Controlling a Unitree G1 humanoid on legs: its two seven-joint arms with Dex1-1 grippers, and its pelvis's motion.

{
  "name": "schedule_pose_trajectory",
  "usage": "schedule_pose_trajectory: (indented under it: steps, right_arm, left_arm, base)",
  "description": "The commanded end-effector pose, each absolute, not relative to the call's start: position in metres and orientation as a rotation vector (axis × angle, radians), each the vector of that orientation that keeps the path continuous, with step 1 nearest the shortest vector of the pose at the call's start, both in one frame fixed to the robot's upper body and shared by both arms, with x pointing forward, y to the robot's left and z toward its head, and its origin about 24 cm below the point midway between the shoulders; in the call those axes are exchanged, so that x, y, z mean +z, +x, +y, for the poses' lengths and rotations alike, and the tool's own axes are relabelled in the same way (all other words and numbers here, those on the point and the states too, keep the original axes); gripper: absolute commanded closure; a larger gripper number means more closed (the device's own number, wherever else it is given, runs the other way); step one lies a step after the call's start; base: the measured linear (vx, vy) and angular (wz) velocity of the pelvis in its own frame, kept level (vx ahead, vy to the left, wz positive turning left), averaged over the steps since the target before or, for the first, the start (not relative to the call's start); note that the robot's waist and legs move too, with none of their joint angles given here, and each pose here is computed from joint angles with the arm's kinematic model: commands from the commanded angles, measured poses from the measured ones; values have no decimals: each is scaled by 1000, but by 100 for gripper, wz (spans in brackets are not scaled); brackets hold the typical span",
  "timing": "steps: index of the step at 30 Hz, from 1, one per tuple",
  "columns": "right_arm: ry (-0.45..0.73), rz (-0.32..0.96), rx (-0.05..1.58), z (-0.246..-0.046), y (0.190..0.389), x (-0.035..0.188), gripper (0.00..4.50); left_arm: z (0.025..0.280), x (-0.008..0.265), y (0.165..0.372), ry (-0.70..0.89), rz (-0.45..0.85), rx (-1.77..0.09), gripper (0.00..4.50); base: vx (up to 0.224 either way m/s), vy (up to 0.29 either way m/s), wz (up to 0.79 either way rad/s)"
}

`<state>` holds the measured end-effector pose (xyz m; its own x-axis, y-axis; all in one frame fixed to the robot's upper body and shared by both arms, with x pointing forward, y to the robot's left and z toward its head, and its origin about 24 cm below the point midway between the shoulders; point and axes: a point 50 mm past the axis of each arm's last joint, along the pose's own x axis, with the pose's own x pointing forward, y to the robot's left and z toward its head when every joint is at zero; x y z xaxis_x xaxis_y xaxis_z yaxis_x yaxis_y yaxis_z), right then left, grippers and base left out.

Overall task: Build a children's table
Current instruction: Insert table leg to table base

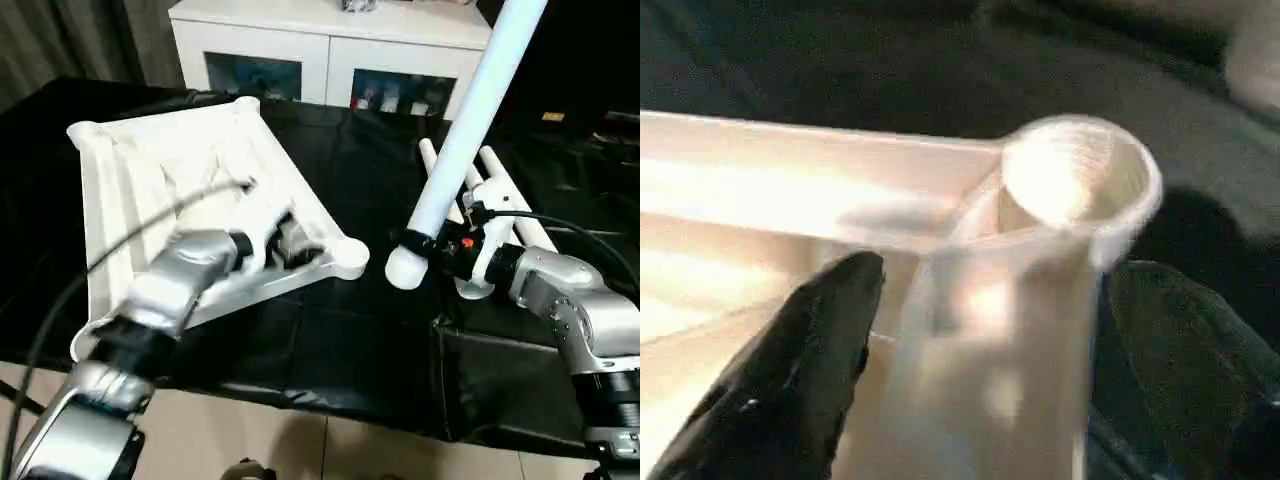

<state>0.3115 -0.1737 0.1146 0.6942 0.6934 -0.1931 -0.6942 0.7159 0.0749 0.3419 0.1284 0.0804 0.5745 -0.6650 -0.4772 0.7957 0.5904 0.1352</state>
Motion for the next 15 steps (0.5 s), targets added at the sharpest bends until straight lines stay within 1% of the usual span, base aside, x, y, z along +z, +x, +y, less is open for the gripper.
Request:
schedule_pose_trajectory:
  steps: [1, 2, 3, 4, 5, 6, 7, 8, 11, 13, 15]
  right_arm:
    - [-20, 187, 769, -174, 310, 120, 268]
    - [-26, 188, 773, -173, 309, 119, 268]
    - [-27, 188, 774, -173, 309, 119, 268]
    - [-36, 191, 781, -172, 308, 118, 268]
    - [-38, 192, 783, -172, 308, 118, 268]
    - [-38, 191, 787, -171, 308, 118, 268]
    - [-37, 190, 787, -171, 308, 118, 268]
    - [-37, 190, 787, -171, 308, 118, 268]
    - [-39, 191, 791, -171, 308, 117, 268]
    - [-41, 192, 792, -171, 308, 117, 268]
    - [-41, 193, 799, -171, 308, 117, 268]
  left_arm:
    - [126, 84, 342, 386, 386, -939, 91]
    - [129, 81, 340, 413, 401, -951, 91]
    - [130, 81, 340, 419, 404, -950, 108]
    - [134, 76, 340, 462, 431, -943, 120]
    - [135, 75, 340, 469, 437, -941, 125]
    - [140, 70, 338, 488, 477, -936, 129]
    - [141, 68, 338, 489, 488, -939, 148]
    - [142, 67, 338, 486, 493, -947, 148]
    - [142, 65, 335, 473, 515, -978, 172]
    - [142, 64, 335, 477, 517, -974, 198]
    - [145, 62, 336, 486, 540, -958, 210]
  base:
    - [0, 0, 0]
    - [0, 0, 0]
    - [0, 0, 0]
    - [0, 0, 0]
    - [0, 0, 0]
    - [0, 0, 0]
    - [0, 0, 0]
    - [0, 0, 0]
    - [0, 0, 0]
    - [0, 0, 0]
    - [0, 0, 0]
